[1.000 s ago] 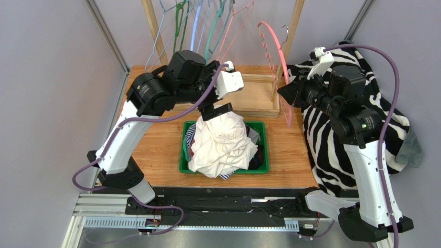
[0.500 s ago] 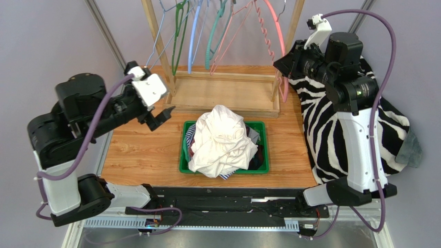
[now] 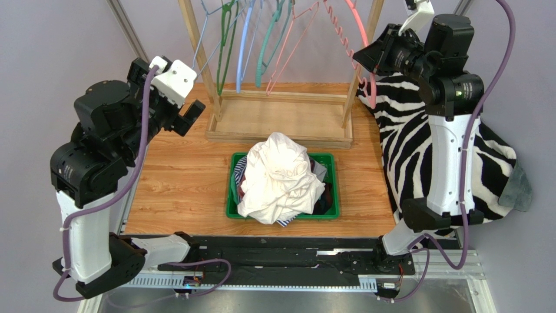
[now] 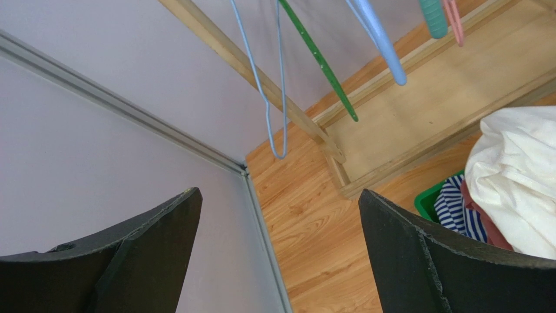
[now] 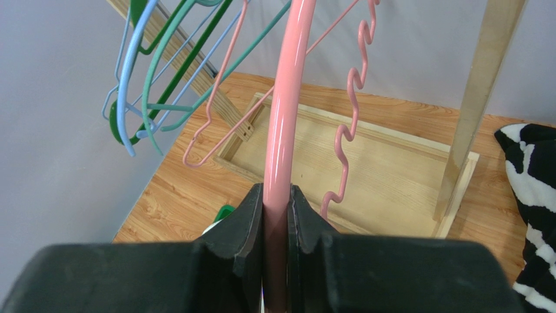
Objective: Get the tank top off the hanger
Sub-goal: Place the hanger at the clothesline.
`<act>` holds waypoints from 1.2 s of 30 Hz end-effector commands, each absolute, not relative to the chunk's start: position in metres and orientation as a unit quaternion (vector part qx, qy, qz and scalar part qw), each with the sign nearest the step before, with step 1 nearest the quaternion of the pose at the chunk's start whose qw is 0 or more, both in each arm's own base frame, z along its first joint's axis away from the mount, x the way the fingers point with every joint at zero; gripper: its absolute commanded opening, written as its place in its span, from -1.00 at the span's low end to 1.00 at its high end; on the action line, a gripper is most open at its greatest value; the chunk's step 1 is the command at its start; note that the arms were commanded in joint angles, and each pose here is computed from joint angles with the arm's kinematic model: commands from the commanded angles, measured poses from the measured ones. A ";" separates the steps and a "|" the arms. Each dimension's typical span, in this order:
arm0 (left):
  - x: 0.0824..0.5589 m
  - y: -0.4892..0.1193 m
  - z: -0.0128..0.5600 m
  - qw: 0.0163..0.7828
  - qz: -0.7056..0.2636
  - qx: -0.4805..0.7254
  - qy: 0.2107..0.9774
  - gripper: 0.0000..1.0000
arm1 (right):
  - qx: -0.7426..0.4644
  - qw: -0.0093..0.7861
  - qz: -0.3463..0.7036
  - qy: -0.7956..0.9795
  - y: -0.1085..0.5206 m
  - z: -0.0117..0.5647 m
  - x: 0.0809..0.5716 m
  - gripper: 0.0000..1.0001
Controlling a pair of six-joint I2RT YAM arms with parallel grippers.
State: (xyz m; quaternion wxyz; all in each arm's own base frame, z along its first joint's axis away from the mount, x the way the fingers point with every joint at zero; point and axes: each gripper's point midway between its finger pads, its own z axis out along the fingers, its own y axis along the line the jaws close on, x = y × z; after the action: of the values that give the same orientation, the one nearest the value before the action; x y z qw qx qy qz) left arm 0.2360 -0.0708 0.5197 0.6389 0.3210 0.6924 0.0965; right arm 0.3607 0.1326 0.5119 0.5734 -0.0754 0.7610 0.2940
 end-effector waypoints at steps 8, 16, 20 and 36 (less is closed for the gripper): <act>0.232 -0.087 0.520 0.641 0.018 0.313 0.700 0.98 | -0.089 0.609 0.328 0.717 0.141 0.529 0.408 -1.00; 0.221 -0.100 0.504 0.619 -0.026 0.336 0.710 0.96 | -0.091 0.595 0.339 0.723 0.146 0.518 0.425 -1.00; 0.215 -0.105 0.491 0.602 -0.042 0.349 0.717 0.95 | -0.083 0.585 0.337 0.733 0.147 0.504 0.440 -1.00; 0.232 -0.145 0.447 0.531 -0.116 0.374 0.752 0.95 | -0.074 0.557 0.297 0.772 0.154 0.453 0.434 -0.49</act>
State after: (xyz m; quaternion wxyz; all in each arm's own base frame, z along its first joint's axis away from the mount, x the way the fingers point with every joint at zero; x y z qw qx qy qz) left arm 0.2292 -0.1380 0.4417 0.5246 0.3815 0.7550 -0.0964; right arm 0.4533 0.1582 0.4420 0.5328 -0.0770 0.7756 0.3297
